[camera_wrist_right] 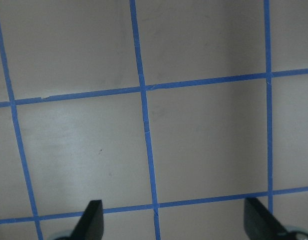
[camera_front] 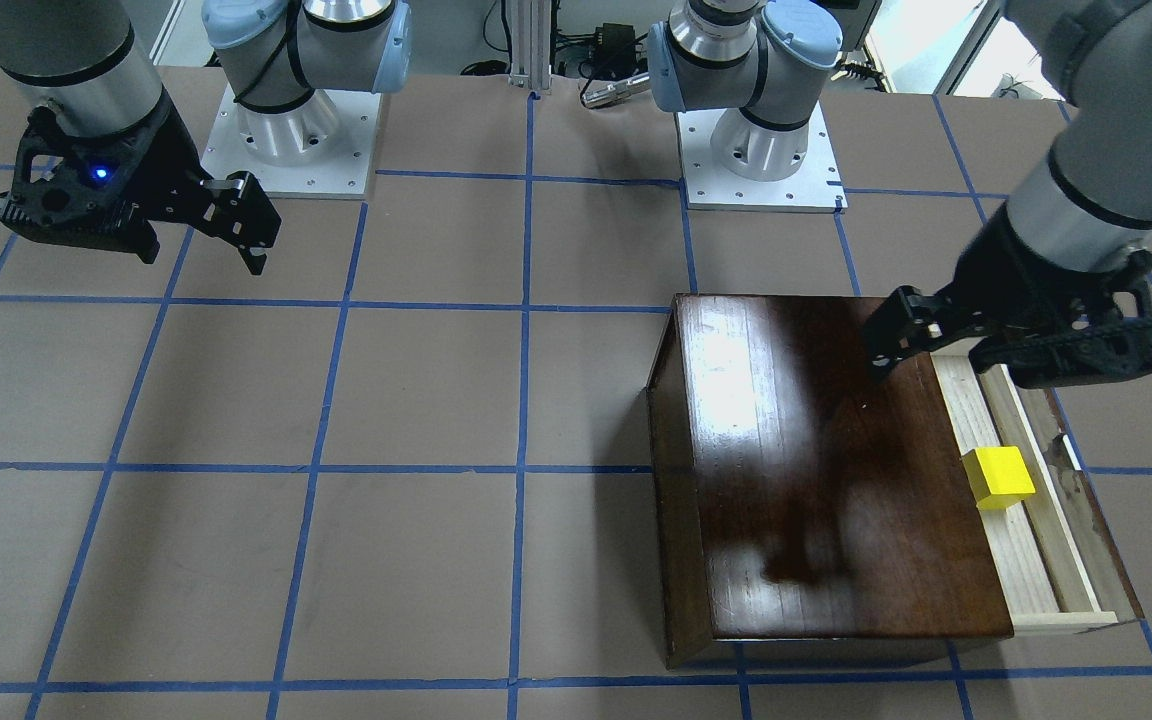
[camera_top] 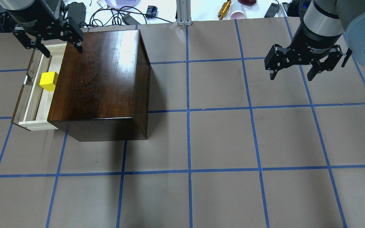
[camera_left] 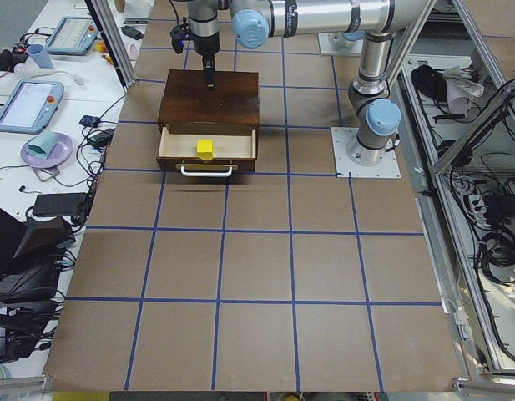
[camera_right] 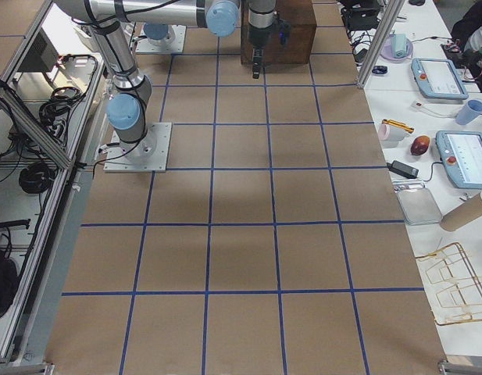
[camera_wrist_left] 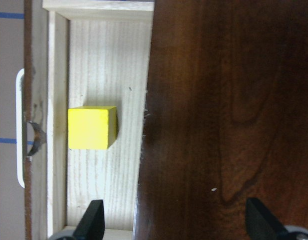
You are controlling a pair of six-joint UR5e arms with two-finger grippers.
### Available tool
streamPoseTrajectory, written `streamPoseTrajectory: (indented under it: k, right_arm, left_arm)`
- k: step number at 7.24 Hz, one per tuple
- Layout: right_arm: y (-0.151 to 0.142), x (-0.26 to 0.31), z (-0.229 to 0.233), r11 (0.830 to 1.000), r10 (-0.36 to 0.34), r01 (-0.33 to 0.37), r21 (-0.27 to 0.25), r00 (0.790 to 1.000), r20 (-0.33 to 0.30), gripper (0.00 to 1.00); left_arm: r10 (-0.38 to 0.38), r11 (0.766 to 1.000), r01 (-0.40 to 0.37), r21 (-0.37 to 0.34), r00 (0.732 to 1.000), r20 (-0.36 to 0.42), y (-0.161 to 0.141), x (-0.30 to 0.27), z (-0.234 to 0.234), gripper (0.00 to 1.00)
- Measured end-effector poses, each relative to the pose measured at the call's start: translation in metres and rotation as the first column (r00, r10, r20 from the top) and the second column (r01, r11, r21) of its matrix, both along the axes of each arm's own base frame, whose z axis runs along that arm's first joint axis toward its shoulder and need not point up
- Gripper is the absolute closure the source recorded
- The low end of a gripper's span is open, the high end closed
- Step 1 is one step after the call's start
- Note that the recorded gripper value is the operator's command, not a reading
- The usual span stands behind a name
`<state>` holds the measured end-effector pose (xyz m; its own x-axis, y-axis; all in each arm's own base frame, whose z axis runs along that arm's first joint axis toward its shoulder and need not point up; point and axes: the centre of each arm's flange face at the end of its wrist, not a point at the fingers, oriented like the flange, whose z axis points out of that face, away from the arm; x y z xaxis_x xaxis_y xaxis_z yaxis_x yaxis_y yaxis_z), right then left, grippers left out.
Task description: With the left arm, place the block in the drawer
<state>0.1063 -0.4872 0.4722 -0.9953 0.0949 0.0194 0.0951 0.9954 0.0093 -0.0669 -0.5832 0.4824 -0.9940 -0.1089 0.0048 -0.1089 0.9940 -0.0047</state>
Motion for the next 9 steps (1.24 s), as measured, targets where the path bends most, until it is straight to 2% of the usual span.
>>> streamPoseTrajectory:
  k: [2,5,9]
  right_arm:
    - [0.000,0.000,0.000,1.000,0.000,0.000,0.000,1.000,0.000,0.00]
    - [0.000,0.000,0.000,1.000,0.000,0.000,0.000,1.000,-0.001,0.00]
    - [0.000,0.000,0.000,1.000,-0.001,0.001,0.000,1.000,-0.001,0.00]
  left_arm:
    - [-0.013,1.000,0.014,0.026,1.000,-0.007,0.016,-0.039,-0.009,0.00]
    - [-0.025,0.998,0.025,0.060,1.000,-0.005,0.051,-0.048,-0.021,0.00]
    - [-0.028,0.999,0.029,0.044,1.000,-0.004,0.063,-0.049,-0.013,0.00]
